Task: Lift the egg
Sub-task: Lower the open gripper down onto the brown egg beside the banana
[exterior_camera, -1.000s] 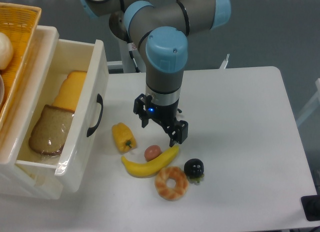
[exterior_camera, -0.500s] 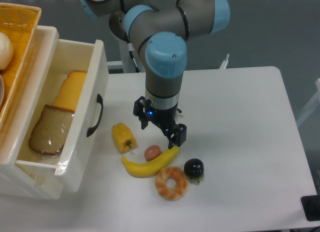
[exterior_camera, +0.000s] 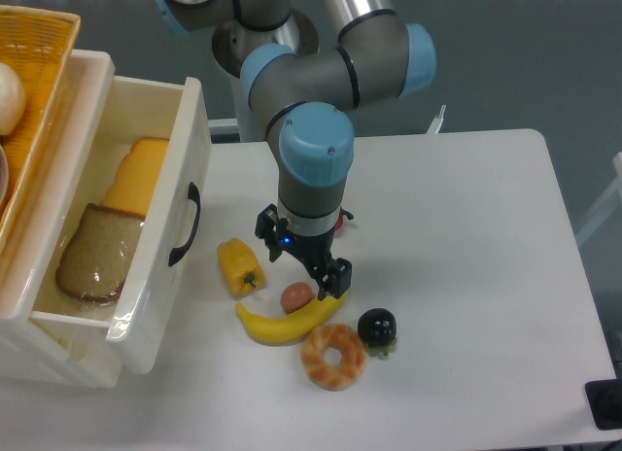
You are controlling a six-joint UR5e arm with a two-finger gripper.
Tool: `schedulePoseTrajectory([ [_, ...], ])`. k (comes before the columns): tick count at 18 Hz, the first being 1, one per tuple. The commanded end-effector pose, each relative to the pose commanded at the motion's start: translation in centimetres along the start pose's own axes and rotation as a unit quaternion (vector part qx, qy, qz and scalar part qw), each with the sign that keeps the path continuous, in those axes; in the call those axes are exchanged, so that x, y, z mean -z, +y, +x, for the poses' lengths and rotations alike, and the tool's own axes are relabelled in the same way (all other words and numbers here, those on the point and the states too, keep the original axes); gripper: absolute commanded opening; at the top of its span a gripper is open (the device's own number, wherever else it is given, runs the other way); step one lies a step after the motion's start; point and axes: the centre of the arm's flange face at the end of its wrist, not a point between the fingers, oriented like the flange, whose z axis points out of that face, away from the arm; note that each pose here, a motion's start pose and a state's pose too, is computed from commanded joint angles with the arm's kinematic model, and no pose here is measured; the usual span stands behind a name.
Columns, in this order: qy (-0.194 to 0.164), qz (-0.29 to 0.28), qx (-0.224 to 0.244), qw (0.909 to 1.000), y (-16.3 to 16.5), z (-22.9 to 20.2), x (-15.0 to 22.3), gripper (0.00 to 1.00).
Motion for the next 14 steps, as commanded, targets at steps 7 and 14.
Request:
schedulePoseTrajectory([
  [7,0.048,-0.018,-0.113,0.9922,0.7,0.8,-5.1,1.0],
  [14,0.073,-0.027,-0.115,0.9903,1.3,1.0,-7.9,1.0],
])
